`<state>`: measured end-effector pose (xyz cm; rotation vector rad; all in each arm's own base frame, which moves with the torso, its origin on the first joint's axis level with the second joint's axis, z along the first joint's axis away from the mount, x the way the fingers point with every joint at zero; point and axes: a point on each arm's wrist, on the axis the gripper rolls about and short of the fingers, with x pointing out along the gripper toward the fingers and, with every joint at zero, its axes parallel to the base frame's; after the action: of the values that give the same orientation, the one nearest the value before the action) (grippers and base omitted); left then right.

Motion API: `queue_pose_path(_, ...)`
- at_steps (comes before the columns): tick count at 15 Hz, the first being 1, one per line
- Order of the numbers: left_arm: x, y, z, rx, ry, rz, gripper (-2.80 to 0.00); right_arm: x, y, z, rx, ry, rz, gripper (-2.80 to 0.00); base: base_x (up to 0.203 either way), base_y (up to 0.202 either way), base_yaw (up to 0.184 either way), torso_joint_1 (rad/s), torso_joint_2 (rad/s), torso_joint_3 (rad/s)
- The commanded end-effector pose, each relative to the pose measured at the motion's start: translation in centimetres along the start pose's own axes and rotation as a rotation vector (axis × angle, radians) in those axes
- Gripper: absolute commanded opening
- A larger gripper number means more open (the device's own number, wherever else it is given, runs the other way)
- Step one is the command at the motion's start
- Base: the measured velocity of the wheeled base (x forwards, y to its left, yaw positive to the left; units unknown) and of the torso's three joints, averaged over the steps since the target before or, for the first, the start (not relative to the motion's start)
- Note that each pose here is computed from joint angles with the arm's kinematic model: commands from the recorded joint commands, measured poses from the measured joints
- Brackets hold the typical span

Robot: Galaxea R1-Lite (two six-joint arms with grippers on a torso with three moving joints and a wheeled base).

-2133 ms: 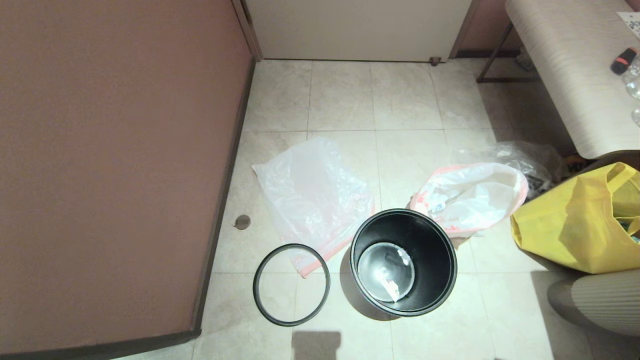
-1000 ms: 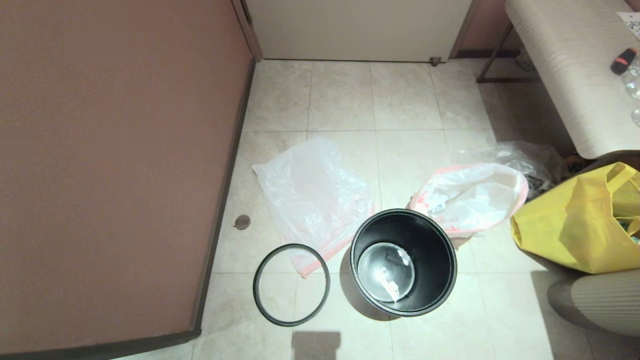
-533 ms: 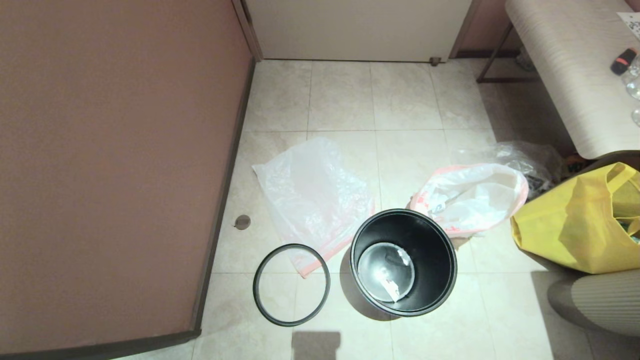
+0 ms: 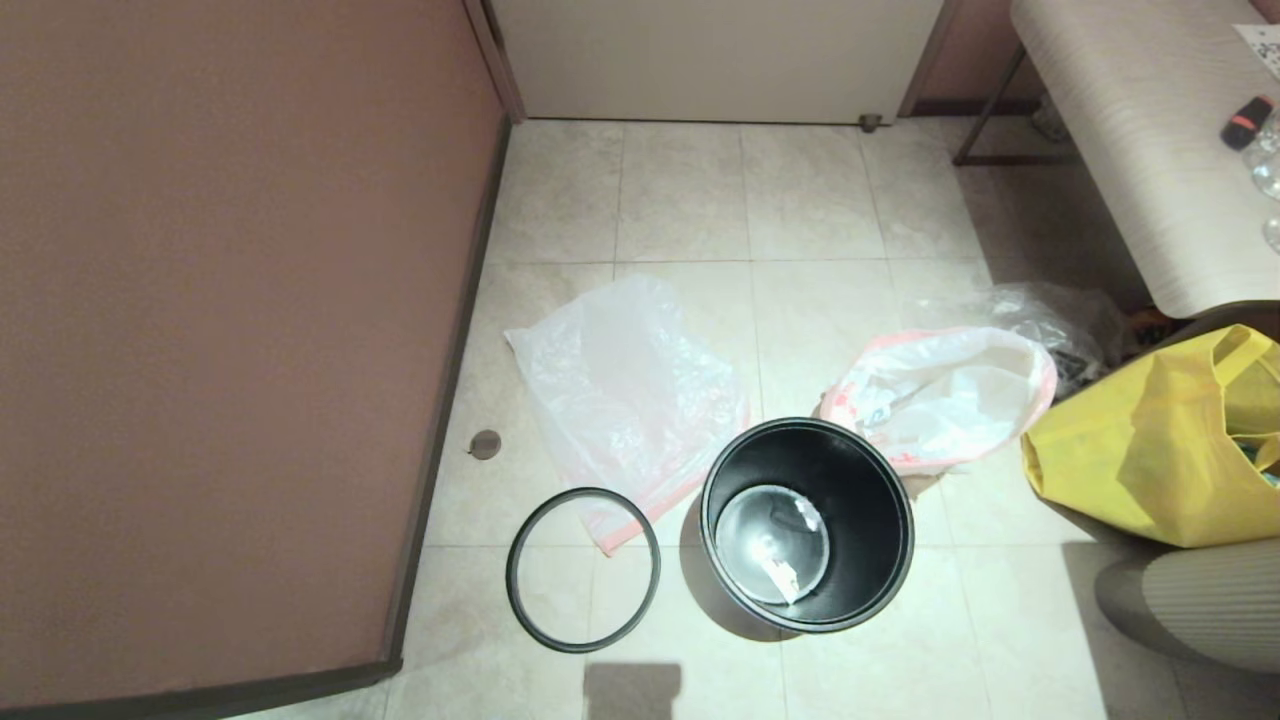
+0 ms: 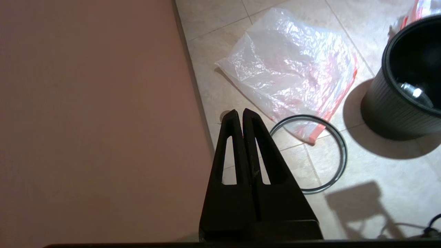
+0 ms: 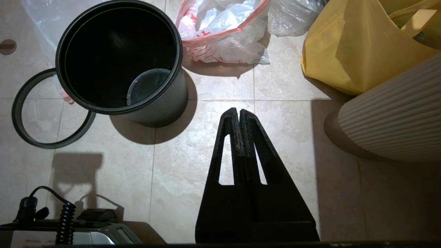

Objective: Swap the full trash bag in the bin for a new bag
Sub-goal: Pick up a new trash bag

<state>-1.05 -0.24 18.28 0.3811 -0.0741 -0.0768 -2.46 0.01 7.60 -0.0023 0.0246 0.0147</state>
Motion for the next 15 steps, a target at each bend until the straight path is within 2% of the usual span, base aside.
queue_pose_path(1,3.8,0.8,1.1,0.022,0.119,-0.056,-2.80,0.0,0.0,0.0,-0.001,0.003,0.001,-2.80,0.000,0.000,0.000,0.000,0.00,0.000)
queue_pose_path(4,10.4,2.1,3.5,0.098,0.211,-0.139,-2.80,0.0,0.0,0.0,-0.001,0.003,0.001,-2.80,0.000,0.000,0.000,0.000,0.00,0.000)
queue_pose_path(5,12.8,1.7,4.3,0.128,0.238,-0.189,-2.80,0.0,0.0,0.0,-0.001,0.003,0.001,-2.80,0.000,0.000,0.000,0.000,0.00,0.000)
queue_pose_path(6,15.2,0.4,4.8,0.157,0.269,-0.248,-2.80,0.0,0.0,0.0,-0.001,0.003,0.001,-2.80,0.000,0.000,0.000,0.000,0.00,0.000)
queue_pose_path(8,20.8,-4.1,4.7,0.222,0.381,-0.352,-2.80,0.0,0.0,0.0,-0.001,0.003,0.001,-2.80,0.000,0.000,0.000,0.000,0.00,0.000)
queue_pose_path(10,25.7,-9.1,2.8,0.271,0.493,-0.382,-2.80,0.0,0.0,0.0,-0.001,0.003,0.001,-2.80,0.000,0.000,0.000,0.000,0.00,0.000)
queue_pose_path(12,30.5,-14.7,-1.7,0.321,0.587,-0.389,-2.80,0.0,0.0,0.0,-0.001,0.003,0.001,-2.80,0.000,0.000,0.000,0.000,0.00,0.000)
queue_pose_path(13,32.9,-17.7,-4.6,0.343,0.621,-0.385,-2.80,0.0,0.0,0.0,-0.001,0.003,0.001,-2.80,0.000,0.000,0.000,0.000,0.00,0.000)
queue_pose_path(15,36.1,-22.4,-9.6,0.366,0.649,-0.356,-2.80,0.0,0.0,0.0,-0.001,0.003,0.001,-2.80,0.000,0.000,0.000,0.000,0.00,0.000)
